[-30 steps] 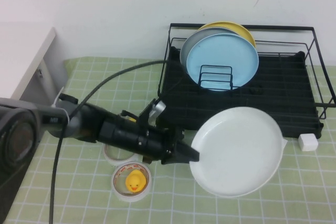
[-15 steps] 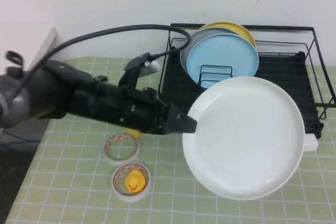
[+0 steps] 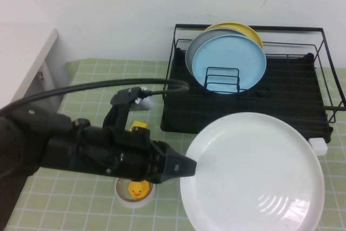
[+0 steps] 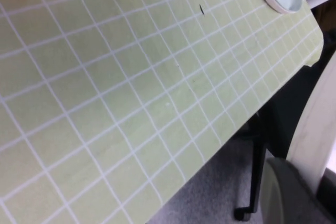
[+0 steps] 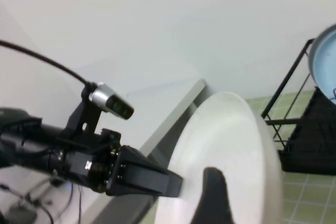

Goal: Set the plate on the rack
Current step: Hand over the plate

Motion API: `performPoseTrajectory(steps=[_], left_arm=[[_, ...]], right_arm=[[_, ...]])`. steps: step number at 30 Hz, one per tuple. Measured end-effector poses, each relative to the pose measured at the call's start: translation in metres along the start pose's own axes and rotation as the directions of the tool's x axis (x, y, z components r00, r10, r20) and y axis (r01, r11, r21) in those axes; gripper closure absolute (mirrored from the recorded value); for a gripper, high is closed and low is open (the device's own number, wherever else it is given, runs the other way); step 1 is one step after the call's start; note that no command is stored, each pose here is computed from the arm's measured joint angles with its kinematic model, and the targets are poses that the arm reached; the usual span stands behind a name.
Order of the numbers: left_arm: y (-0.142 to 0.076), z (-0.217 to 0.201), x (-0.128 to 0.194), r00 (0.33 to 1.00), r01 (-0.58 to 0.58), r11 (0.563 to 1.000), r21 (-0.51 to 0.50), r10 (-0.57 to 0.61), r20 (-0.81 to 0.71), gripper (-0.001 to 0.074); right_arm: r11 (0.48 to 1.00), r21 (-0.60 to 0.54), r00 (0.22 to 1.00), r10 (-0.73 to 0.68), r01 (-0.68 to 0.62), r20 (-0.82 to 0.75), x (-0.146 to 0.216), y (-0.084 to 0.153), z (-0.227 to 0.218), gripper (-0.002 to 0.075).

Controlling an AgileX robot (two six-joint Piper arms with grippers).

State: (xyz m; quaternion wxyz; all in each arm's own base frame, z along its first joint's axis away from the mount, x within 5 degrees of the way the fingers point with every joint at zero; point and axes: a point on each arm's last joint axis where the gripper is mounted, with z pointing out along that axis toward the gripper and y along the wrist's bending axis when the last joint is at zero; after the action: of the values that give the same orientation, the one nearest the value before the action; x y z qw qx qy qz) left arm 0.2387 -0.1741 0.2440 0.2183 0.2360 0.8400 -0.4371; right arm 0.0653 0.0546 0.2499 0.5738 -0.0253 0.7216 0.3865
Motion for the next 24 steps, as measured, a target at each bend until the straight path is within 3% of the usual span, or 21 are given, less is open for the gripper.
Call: performPoseTrajectory(steps=[7,15,24], left_arm=[[-0.009,0.003,0.002,1.0,0.001,0.999,0.032,-0.002,0.023,0.0731],[-0.009,0.003,0.0,0.998,-0.008,0.999,0.041,0.006,0.055,0.0731],[-0.006,0.003,-0.005,0.995,0.0,1.0,0.009,-0.001,0.102,0.0731]], right_arm=[[0.992,-0.079,0.988,-0.109,0.101,-0.104,-0.015,0.003,0.015,0.0218],[0.994,-0.097,0.95,-0.069,0.041,-0.304,-0.014,-0.02,0.042,0.0218],[0.989,-0.151,0.906,-0.064,0.0,-0.419,-0.017,-0.046,0.072,0.0218]])
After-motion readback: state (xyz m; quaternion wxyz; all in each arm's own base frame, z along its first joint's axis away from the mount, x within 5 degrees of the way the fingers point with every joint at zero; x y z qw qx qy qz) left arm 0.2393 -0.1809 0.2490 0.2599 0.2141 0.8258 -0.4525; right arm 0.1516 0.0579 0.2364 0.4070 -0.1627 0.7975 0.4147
